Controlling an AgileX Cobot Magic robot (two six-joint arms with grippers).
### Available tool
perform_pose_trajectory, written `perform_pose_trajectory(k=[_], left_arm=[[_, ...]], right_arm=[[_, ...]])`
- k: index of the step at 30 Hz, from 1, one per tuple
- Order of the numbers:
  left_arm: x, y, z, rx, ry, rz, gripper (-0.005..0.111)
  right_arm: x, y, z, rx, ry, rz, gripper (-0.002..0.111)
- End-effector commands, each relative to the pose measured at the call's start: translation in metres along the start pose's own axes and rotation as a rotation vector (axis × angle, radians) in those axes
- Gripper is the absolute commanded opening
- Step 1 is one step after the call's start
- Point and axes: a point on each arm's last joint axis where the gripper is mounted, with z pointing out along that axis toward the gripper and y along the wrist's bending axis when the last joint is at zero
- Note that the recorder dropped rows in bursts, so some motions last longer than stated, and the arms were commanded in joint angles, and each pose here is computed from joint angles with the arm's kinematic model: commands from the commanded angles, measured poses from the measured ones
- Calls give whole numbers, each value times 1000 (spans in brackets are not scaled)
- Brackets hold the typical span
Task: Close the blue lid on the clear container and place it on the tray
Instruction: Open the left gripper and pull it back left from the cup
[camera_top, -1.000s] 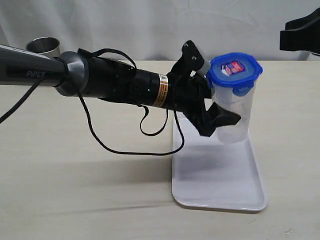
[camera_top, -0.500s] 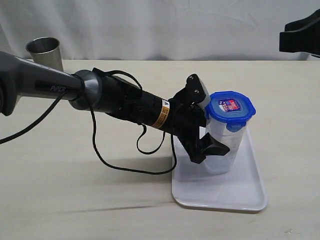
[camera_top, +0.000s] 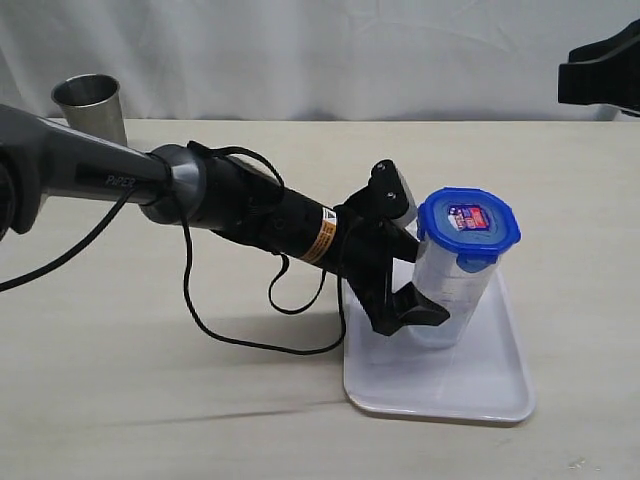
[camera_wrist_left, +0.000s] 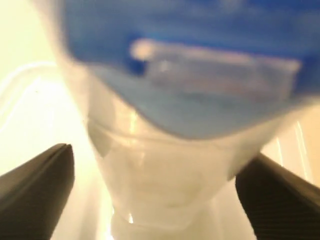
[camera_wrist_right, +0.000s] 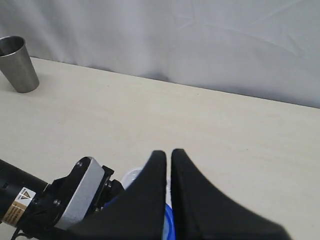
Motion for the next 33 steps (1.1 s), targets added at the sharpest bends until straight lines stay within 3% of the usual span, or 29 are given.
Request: perform_pose_trajectory(k=[1, 12, 21, 27, 31, 33], left_arm=[[1, 0, 0, -4, 11, 22, 88], [-13, 0, -14, -25, 53, 145, 88], [-27, 0, -26, -47, 27, 136, 88], [-18, 17, -45, -24, -7, 16, 88], [-7, 30, -76, 101, -95, -73, 88], [-1, 40, -91, 106, -115, -139, 87]], right_arm=[[2, -1, -1, 2, 8, 8, 4], [2, -1, -1, 1, 11, 6, 4], [2, -1, -1, 1, 15, 4, 4], [3, -1, -1, 1, 16, 4, 4], [3, -1, -1, 1, 16, 4, 4], [3, -1, -1, 1, 16, 2, 4]])
